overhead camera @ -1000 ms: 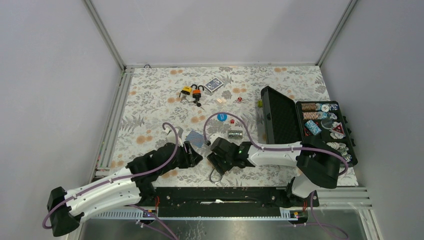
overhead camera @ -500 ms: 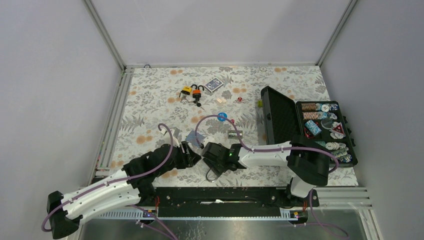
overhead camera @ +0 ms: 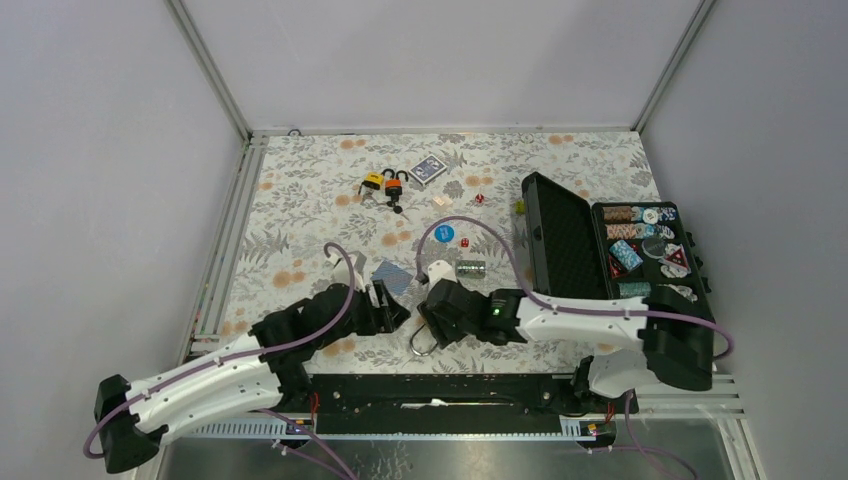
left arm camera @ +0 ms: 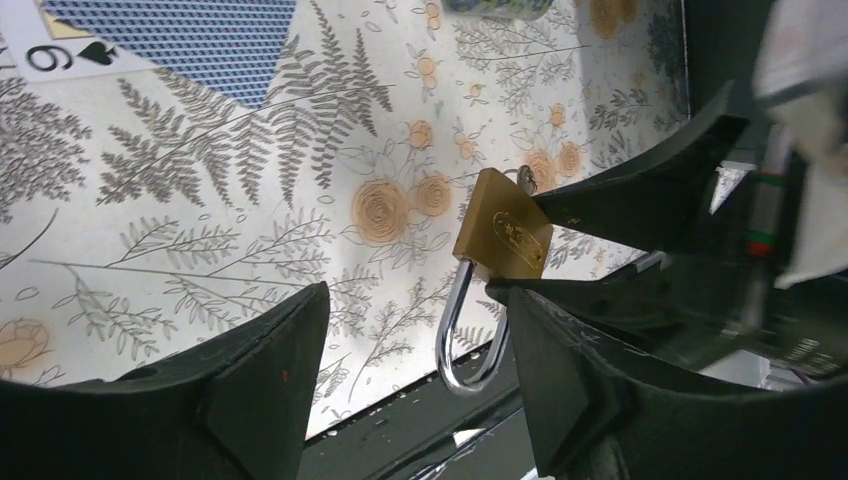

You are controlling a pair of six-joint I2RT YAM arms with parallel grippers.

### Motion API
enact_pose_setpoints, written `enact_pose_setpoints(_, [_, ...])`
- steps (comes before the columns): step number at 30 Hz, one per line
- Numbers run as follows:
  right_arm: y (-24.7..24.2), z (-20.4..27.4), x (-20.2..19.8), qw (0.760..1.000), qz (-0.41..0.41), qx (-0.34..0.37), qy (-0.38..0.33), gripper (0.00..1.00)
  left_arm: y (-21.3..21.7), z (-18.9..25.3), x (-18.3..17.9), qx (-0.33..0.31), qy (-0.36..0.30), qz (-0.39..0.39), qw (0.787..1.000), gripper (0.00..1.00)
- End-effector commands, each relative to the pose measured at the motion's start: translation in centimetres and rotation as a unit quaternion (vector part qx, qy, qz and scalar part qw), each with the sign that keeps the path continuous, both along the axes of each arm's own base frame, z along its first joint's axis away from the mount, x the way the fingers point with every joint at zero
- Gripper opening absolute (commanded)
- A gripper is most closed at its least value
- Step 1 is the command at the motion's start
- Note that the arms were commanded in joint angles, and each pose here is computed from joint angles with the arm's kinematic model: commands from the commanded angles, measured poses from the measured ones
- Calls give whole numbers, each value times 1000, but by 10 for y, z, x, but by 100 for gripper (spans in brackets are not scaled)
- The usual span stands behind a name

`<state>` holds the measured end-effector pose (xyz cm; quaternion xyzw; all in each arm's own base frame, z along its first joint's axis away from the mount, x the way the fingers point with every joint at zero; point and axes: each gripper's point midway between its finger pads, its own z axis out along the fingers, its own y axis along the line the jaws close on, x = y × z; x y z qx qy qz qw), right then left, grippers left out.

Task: Lock with the key
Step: Pick up the lock from the center of the board.

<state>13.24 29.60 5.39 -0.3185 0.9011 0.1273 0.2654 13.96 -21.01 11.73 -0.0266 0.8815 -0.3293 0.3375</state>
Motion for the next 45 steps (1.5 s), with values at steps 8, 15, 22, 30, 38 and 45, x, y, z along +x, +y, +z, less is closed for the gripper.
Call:
enact_pose_setpoints(8, [21, 93, 23, 966, -119, 223, -56, 0, -57, 70, 1, -91, -46, -93, 990, 58])
enact_pose_setpoints(15, [12, 107, 27, 951, -164, 256, -57, 0, -60, 74, -2, -105, -45, -102, 988, 54])
enact_pose_setpoints(22, [10, 118, 31, 939, -190, 279, -60, 0, -66, 75, -5, -113, -43, -112, 986, 46])
enact_pose_setpoints(30, [3, 126, 36, 929, -213, 294, -71, 0, -75, 74, -15, -121, -33, -135, 983, 28])
enact_pose_setpoints(38, [4, 126, 33, 930, -207, 298, -64, 0, -76, 74, -13, -126, -35, -126, 983, 0])
enact_pose_setpoints(45, [0, 137, 25, 933, -152, 315, -82, 52, -74, 87, -13, -125, -65, -139, 980, 0])
